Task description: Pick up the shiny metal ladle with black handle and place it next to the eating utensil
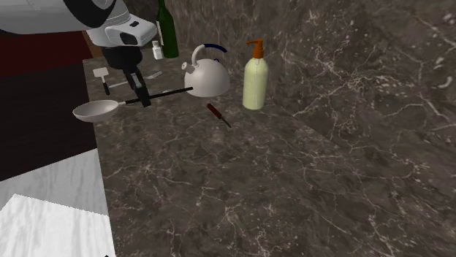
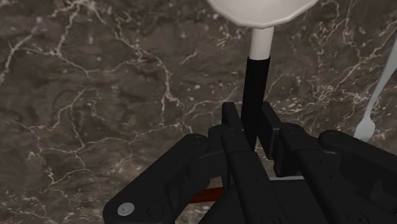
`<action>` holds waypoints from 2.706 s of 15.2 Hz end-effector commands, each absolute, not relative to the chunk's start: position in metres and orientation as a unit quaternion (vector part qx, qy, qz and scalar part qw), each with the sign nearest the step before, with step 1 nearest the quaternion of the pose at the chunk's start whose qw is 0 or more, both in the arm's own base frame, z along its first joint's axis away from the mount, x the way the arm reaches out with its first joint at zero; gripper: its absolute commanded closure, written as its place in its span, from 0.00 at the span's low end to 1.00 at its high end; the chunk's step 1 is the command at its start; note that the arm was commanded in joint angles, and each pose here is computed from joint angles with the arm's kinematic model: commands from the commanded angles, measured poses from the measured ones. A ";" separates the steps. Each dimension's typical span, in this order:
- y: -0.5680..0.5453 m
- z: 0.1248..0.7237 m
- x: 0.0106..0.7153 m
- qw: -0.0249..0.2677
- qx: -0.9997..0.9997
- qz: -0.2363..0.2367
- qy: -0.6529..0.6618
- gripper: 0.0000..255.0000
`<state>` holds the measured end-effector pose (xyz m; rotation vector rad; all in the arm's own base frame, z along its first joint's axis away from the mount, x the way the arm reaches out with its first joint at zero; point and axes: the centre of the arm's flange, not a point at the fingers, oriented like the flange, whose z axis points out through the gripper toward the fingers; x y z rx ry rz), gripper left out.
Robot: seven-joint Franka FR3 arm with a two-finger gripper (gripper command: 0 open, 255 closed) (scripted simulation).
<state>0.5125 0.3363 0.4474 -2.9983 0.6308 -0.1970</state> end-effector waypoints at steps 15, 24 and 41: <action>0.344 0.366 0.508 0.036 -0.976 -0.064 0.206 1.00; 0.344 0.345 0.508 0.036 -0.976 -0.064 0.206 1.00; 0.342 0.395 0.501 0.036 -0.976 -0.064 0.206 0.00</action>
